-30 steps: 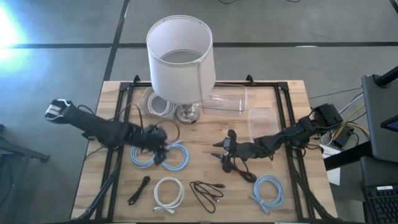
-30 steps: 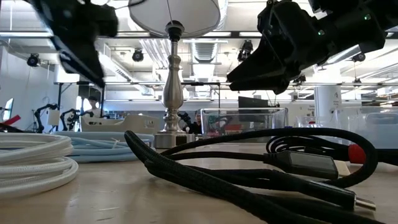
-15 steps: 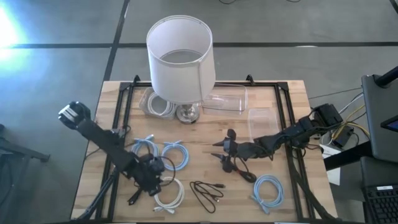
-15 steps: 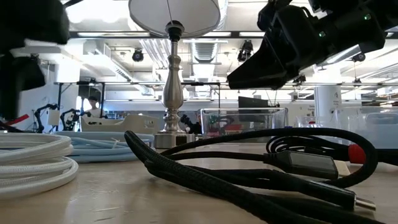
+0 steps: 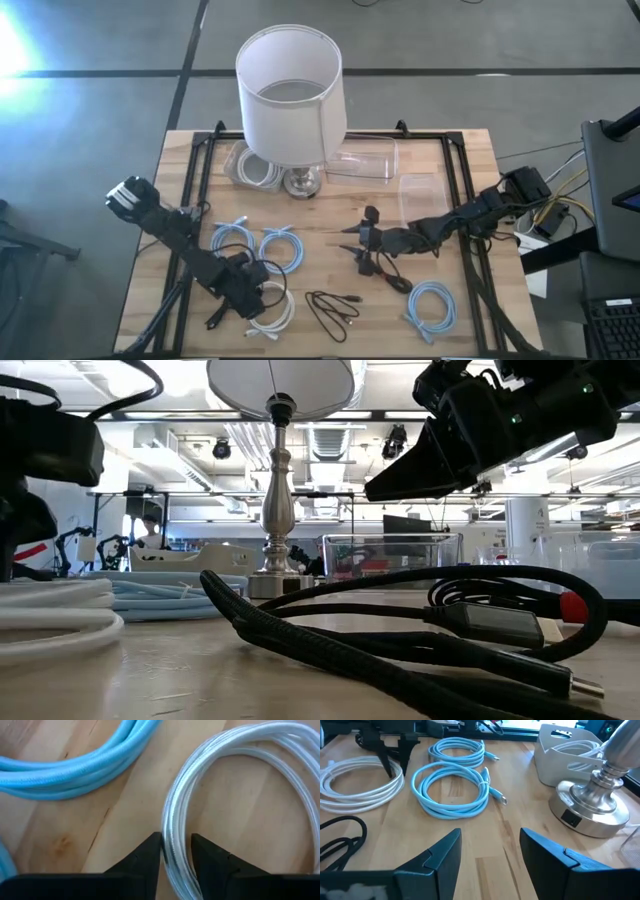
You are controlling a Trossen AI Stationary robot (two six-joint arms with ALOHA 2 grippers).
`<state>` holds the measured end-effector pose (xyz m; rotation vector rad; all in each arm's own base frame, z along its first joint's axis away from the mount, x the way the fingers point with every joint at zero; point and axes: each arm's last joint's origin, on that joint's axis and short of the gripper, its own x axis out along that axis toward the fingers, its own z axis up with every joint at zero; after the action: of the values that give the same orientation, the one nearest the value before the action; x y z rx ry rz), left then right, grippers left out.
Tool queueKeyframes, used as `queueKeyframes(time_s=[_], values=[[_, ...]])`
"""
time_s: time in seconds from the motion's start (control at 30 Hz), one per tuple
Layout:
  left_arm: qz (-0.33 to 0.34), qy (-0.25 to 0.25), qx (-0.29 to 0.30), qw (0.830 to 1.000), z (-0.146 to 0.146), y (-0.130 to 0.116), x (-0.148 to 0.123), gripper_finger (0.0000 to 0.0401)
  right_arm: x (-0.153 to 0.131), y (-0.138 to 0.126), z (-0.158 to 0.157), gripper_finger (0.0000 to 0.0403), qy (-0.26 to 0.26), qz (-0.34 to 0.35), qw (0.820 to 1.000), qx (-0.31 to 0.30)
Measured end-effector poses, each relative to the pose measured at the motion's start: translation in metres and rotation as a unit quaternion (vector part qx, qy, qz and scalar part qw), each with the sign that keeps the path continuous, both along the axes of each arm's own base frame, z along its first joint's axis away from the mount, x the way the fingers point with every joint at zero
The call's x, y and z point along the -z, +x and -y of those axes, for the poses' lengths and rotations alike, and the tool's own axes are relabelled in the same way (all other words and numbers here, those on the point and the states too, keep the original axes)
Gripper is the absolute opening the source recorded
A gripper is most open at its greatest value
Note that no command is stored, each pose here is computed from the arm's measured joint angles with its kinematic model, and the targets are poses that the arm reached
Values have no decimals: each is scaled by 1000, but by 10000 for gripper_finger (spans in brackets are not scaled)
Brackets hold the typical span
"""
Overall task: Pick & Place USB Port
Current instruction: Put the white HDMI cable into the white bin
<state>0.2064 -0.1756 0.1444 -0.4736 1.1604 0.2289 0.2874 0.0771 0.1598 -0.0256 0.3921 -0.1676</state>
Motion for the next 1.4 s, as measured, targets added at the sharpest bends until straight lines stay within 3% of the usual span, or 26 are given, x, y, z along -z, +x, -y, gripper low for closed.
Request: queueKeyframes(time_s=[0.2, 0.57, 0.97, 1.2, 1.4], values=[[35, -5, 25, 999, 5, 6, -12, 103, 0, 0, 0, 199, -2, 1, 1000, -1], [10, 27, 45, 999, 2, 2, 2, 39, -2, 1, -1, 199, 0, 8, 1000, -3], [24, 92, 63, 993, 4, 9, -45, 49, -2, 1, -1, 199, -7, 7, 1000, -6], [29, 208, 49, 976, -6, 5, -91, 44, -2, 1, -1, 199, -7, 8, 1000, -6], [26, 342, 30, 939, -26, -7, -114, 45, -2, 1, -1, 199, -3, 9, 1000, -4]])
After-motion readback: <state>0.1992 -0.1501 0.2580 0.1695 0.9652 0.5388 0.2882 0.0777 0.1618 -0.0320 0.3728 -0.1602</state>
